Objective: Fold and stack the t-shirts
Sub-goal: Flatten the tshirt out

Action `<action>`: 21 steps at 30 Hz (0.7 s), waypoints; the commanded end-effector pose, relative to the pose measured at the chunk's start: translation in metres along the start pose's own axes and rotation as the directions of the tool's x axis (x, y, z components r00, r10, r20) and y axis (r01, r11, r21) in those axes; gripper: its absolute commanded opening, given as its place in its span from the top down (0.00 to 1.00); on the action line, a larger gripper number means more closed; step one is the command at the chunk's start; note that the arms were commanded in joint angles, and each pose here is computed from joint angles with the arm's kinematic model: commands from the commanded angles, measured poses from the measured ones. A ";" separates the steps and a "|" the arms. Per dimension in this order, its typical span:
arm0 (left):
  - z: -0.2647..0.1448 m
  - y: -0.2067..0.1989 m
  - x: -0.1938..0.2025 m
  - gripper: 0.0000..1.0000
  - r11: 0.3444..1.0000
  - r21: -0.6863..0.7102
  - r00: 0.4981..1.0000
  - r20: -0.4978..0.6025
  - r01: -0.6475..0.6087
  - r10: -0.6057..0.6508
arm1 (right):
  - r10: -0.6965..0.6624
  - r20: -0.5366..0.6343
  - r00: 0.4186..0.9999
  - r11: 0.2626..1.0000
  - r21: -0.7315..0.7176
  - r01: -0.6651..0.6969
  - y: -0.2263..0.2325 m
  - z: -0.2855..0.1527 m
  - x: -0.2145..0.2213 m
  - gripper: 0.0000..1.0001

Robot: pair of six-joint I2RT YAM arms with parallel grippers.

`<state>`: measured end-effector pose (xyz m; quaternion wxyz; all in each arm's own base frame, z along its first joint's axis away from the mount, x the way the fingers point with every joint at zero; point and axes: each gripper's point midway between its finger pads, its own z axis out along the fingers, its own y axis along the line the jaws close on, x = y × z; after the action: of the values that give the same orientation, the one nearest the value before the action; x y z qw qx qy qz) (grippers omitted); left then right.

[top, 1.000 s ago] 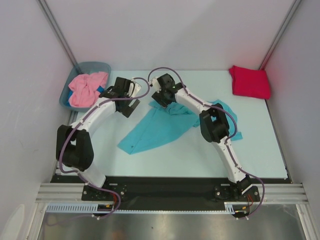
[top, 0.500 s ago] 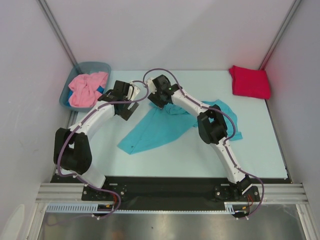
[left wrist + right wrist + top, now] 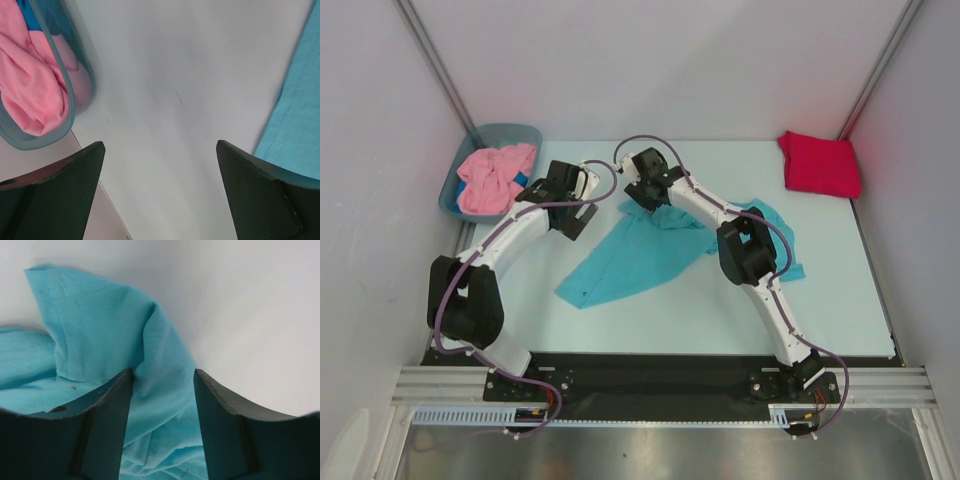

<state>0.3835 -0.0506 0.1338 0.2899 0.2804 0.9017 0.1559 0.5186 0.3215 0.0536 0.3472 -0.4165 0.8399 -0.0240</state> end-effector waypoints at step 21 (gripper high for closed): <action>-0.012 0.006 -0.030 0.00 0.999 0.018 0.994 0.093 0.049 -0.050 | -0.024 0.018 1.000 0.992 0.121 0.022 -0.036 -0.023 -0.010 1.00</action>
<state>0.3878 -0.0565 0.1398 0.3005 0.2820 0.8998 0.1434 0.5217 0.3056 0.0452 0.3379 -0.4173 0.8421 -0.0501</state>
